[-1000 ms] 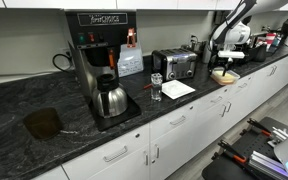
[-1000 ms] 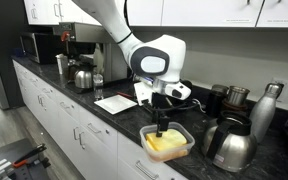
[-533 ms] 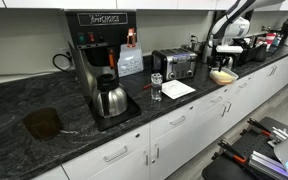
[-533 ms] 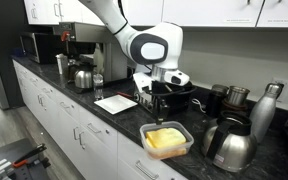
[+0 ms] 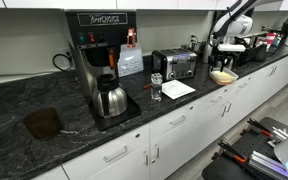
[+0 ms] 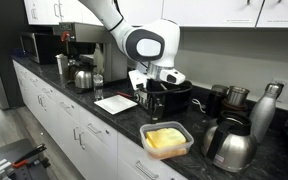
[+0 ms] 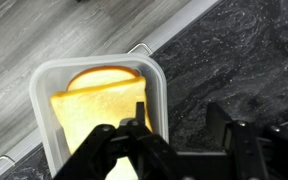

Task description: Pick up the bowl that has bread in it and put it on the white plate

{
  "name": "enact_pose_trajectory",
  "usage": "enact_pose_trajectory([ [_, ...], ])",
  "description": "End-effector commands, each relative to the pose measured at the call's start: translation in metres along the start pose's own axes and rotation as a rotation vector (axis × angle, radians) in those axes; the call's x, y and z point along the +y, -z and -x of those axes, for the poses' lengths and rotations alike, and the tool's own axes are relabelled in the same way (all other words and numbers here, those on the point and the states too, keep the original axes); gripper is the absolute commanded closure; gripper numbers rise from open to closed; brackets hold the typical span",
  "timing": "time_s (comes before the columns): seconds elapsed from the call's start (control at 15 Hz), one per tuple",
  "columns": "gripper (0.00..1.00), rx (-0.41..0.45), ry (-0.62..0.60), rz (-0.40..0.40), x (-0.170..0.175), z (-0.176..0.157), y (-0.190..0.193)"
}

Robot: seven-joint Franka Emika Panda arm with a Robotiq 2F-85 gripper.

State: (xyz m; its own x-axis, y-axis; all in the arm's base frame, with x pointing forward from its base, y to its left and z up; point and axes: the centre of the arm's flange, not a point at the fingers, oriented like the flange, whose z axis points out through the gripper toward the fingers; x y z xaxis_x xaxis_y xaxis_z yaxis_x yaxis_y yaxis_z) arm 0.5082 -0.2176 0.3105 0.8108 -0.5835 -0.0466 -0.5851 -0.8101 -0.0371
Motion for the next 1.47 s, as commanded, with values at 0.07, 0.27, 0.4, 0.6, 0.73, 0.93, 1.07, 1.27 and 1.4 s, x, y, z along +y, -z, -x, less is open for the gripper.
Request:
enact_pose_trajectory([
  [0.07,0.42,-0.008,-0.001,-0.026,-0.001,0.000,-0.002],
  [0.27,0.41,-0.019,-0.006,-0.023,0.001,0.000,-0.010],
  [0.4,0.40,-0.030,-0.009,-0.023,0.002,0.001,-0.016],
  [0.6,0.38,-0.047,-0.006,-0.021,0.000,0.001,-0.026],
  [0.73,0.52,-0.053,-0.004,-0.019,-0.001,0.001,-0.030],
  [0.93,0.77,-0.053,-0.007,-0.018,-0.001,0.001,-0.029],
  [1.07,0.91,-0.054,-0.013,-0.016,0.002,0.002,-0.028],
  [1.27,1.00,-0.063,-0.025,-0.019,0.009,0.004,-0.029],
  [1.4,0.98,-0.058,-0.030,-0.008,0.013,0.006,-0.027],
])
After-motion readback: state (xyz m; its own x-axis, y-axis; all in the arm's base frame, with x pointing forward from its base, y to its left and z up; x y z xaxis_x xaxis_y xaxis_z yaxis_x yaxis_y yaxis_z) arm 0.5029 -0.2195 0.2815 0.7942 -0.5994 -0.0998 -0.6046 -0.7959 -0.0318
